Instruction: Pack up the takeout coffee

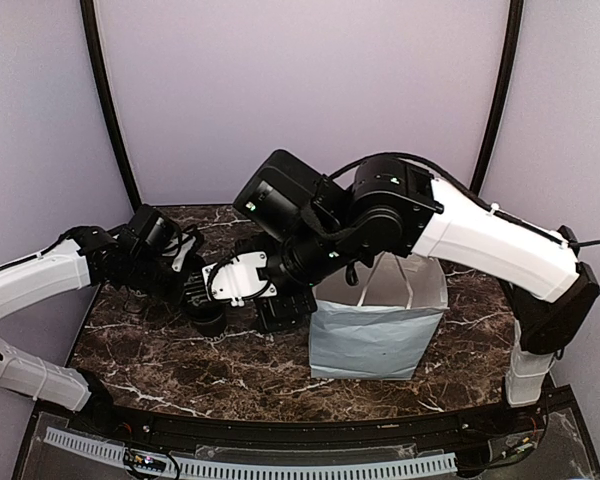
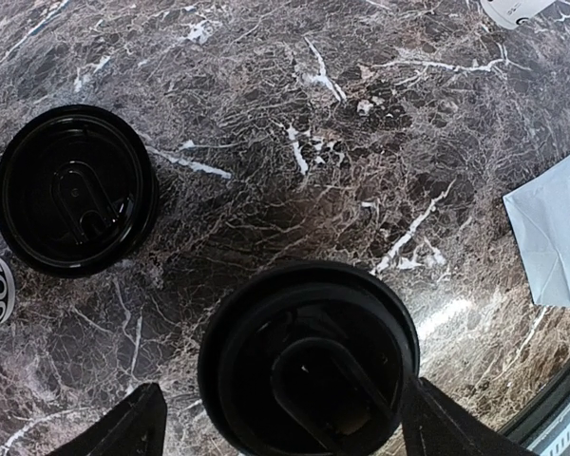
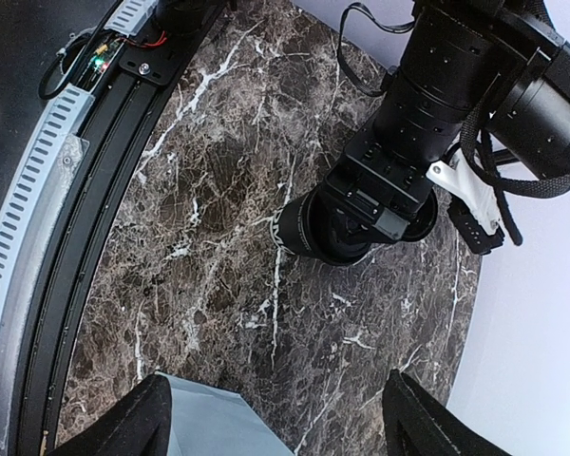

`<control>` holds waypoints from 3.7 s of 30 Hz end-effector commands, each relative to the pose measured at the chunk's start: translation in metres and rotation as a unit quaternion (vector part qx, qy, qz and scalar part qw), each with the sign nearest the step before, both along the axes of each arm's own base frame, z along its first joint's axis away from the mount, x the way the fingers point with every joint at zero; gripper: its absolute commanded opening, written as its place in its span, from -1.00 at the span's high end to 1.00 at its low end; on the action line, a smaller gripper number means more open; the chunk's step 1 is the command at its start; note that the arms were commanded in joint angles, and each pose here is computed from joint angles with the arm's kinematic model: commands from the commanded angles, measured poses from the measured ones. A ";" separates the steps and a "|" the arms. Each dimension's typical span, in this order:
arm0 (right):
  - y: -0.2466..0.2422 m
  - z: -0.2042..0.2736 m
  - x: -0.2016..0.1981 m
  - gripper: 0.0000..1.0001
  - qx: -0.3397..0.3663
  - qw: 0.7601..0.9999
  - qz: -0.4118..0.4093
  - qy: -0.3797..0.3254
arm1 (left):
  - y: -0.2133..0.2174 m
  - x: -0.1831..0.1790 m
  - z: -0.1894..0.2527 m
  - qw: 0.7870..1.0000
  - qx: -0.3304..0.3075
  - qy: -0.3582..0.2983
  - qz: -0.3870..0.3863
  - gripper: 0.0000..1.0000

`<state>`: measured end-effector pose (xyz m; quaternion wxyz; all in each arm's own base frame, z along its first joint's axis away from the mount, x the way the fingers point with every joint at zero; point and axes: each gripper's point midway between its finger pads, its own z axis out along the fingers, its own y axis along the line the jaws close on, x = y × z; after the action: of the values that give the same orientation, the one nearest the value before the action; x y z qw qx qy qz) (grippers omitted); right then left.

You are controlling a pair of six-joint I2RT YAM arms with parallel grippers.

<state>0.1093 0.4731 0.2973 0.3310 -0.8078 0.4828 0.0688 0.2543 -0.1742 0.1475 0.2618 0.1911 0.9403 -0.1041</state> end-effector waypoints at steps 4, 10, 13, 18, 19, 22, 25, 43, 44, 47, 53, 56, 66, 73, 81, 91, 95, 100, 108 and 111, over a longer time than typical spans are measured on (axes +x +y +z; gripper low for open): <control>-0.002 0.015 -0.003 -0.56 0.021 1.000 0.003 -0.009 | -0.004 0.001 0.008 1.000 -0.007 -0.006 -0.010 -0.77; -0.002 0.013 -0.003 -0.56 0.018 1.000 0.003 -0.010 | -0.013 -0.008 -0.005 0.999 -0.017 0.034 -0.028 -0.79; -0.002 0.013 -0.002 -0.56 0.018 1.000 0.002 -0.010 | -0.016 -0.008 -0.007 0.998 -0.023 0.039 -0.032 -0.78; -0.002 0.012 -0.002 -0.56 0.016 1.000 0.002 -0.011 | -0.016 -0.007 -0.013 0.998 -0.016 0.046 -0.032 -0.77; -0.002 0.011 -0.002 -0.56 0.015 1.000 0.002 -0.011 | -0.016 -0.007 -0.014 0.998 -0.015 0.047 -0.032 -0.76; -0.002 0.009 -0.002 -0.55 0.012 1.000 0.002 -0.013 | -0.017 -0.007 -0.014 0.998 -0.015 0.047 -0.035 -0.70; -0.002 0.007 -0.001 -0.56 0.009 1.000 0.001 -0.015 | -0.019 -0.009 -0.013 0.998 -0.021 0.047 -0.042 -0.64; -0.005 0.000 0.001 -0.55 -0.001 1.000 0.001 -0.020 | -0.052 -0.067 0.018 0.985 -0.087 0.072 -0.130 -0.34; -0.005 -0.001 0.001 -0.55 -0.003 1.000 0.001 -0.020 | -0.049 -0.064 0.019 0.987 -0.080 0.064 -0.123 -0.34; -0.003 -0.005 0.002 -0.54 -0.005 1.000 0.003 -0.023 | -0.042 -0.056 0.033 0.992 -0.075 0.033 -0.098 -0.37; 0.011 0.000 0.002 -0.52 0.012 1.000 0.002 -0.016 | -0.026 -0.024 0.058 0.996 -0.078 -0.039 -0.028 -0.69; 0.013 0.003 0.002 -0.52 0.016 1.000 0.002 -0.017 | -0.036 -0.008 0.048 0.996 -0.084 -0.024 -0.025 -0.75; -0.003 0.001 0.004 -0.54 0.003 1.000 -0.011 -0.022 | -0.070 0.017 0.007 0.995 -0.085 0.035 -0.039 -0.81; -0.002 -0.008 0.001 -0.54 -0.009 1.000 -0.005 -0.016 | -0.085 -0.001 -0.007 0.986 -0.122 0.077 -0.080 -0.71; 0.003 -0.013 -0.003 -0.53 -0.013 1.000 0.009 -0.006 | -0.088 -0.028 -0.020 0.975 -0.150 0.125 -0.106 -0.55; 0.001 -0.022 -0.006 -0.53 -0.026 1.000 0.014 0.002 | -0.098 -0.059 -0.020 0.960 -0.180 0.163 -0.137 -0.46; 0.001 -0.023 -0.008 -0.52 -0.029 0.999 0.019 0.006 | -0.100 -0.070 -0.021 0.954 -0.191 0.181 -0.144 -0.43; -0.001 -0.029 -0.011 -0.53 -0.040 0.999 0.028 0.009 | -0.103 -0.083 -0.017 0.948 -0.204 0.189 -0.155 -0.45; 0.001 -0.036 -0.017 -0.54 -0.049 0.997 0.050 0.020 | -0.090 -0.056 0.023 0.970 -0.178 0.092 -0.137 -0.76; 0.006 -0.048 -0.020 -0.54 -0.058 0.996 0.053 0.035 | -0.058 -0.027 0.034 0.981 -0.167 0.064 -0.069 -0.77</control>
<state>0.0999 0.4698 0.2676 0.2871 -0.8363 0.4618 0.0704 0.1947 -0.2666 0.1582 0.1638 0.2496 0.8941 -0.3339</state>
